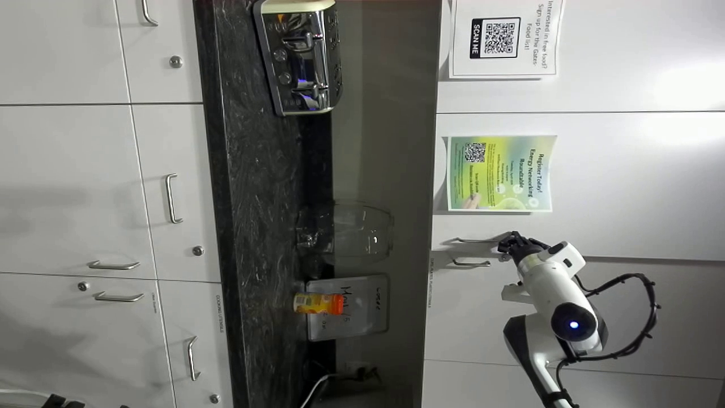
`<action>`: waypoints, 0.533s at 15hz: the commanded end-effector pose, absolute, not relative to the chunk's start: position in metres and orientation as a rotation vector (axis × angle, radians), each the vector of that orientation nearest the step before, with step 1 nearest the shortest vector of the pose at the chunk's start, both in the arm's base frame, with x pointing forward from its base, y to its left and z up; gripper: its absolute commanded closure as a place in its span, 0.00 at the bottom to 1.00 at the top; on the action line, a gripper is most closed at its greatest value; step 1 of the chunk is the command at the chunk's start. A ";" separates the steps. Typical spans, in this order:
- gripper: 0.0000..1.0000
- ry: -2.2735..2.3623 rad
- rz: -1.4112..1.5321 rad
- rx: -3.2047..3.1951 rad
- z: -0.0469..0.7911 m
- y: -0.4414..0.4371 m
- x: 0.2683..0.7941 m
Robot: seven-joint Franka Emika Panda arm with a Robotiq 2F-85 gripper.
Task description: Close the cupboard
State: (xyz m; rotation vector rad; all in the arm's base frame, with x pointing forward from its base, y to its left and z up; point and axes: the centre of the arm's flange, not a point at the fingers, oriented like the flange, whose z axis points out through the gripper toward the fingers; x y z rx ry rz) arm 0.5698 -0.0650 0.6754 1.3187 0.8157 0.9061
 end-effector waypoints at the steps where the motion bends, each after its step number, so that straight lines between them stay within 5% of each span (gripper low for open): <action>1: 1.00 0.755 0.909 1.370 0.685 -0.106 0.602; 8: 1.00 0.671 0.958 1.450 0.691 -0.111 0.600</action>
